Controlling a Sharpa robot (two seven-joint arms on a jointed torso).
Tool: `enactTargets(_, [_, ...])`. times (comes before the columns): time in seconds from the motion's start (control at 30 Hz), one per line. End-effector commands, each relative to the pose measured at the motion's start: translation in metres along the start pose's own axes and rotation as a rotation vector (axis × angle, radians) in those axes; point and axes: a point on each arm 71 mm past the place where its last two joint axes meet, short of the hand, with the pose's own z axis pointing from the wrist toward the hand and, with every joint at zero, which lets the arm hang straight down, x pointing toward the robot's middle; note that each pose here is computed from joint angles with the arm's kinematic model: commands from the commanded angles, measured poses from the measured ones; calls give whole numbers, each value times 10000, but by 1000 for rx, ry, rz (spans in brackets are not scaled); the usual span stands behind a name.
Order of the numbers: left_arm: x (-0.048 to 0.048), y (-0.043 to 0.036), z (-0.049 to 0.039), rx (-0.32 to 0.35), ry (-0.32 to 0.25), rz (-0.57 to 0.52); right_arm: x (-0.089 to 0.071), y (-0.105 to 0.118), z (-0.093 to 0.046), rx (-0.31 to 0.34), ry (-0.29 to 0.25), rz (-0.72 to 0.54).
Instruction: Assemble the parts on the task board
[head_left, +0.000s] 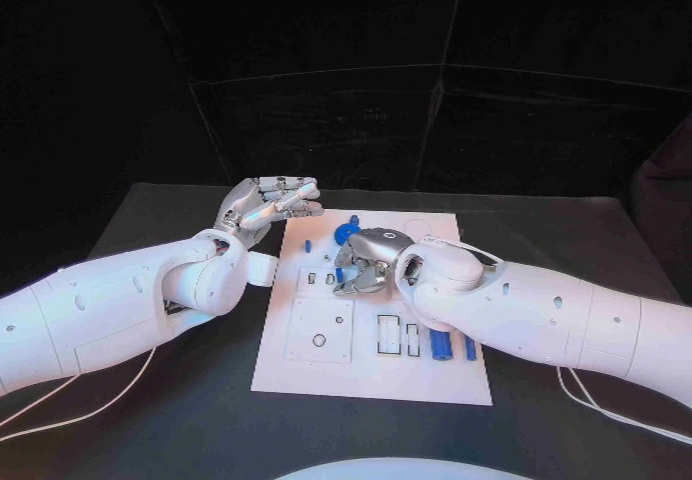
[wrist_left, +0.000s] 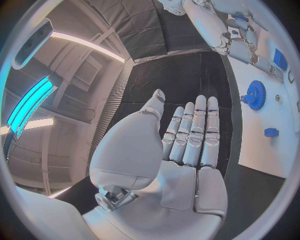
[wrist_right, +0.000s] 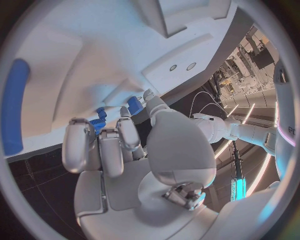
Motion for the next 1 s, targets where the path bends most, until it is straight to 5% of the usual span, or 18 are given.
enactTargets(0.03, [10,-12,6,5,13,-8,-71,-2,-13,12,-93,14])
enactTargets(0.23, [4,-10,3,-1,26,-1,-166,3,-127,-41,-214,72])
enactTargets(0.57, [-27,11,-18,-76,63,101,-406,-161,-480,-120,-311,177])
enactTargets(0.67, [-29,-5,0,-149,98,195,-566,-321,-583,-94,-310,279])
enactTargets(1.0, [0,-15,98,-564,327,623,-1001,-829,-848,34,-293,433])
